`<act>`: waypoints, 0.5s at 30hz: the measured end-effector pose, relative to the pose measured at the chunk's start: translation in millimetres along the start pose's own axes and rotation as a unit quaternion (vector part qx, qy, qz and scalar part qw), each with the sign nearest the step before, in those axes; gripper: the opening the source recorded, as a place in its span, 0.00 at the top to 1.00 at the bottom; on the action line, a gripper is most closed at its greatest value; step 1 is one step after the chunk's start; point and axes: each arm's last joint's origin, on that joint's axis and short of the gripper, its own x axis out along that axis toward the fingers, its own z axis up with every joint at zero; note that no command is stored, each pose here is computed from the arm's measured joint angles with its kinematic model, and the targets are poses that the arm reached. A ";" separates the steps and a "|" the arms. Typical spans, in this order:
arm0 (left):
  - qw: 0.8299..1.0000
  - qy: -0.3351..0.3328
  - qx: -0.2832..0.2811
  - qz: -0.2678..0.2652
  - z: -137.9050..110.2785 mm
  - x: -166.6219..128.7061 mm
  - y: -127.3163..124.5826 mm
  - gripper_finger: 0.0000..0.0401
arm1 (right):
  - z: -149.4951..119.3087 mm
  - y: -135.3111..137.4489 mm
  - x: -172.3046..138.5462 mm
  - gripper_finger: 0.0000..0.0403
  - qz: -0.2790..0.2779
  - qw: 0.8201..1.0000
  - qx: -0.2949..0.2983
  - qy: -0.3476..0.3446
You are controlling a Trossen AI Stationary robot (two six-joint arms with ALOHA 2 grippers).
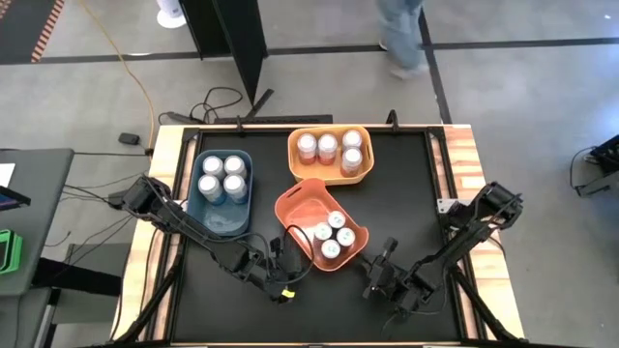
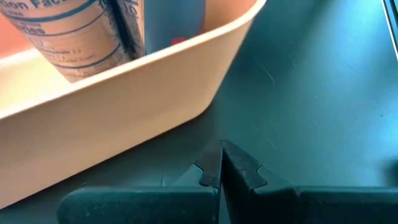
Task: Sort soda cans
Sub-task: Move the orange bin
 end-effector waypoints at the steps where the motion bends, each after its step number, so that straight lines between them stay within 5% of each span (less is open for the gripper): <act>1: 1.000 0.000 0.000 0.000 0.1 -0.1 0.0 1.00 | -0.1 -2.0 -0.3 0.99 -0.002 1.000 -0.008 0.003; 15: 1.000 0.002 0.003 0.001 -0.4 0.0 0.2 1.00 | -8.3 -25.3 12.6 0.99 -0.043 0.991 -0.114 0.059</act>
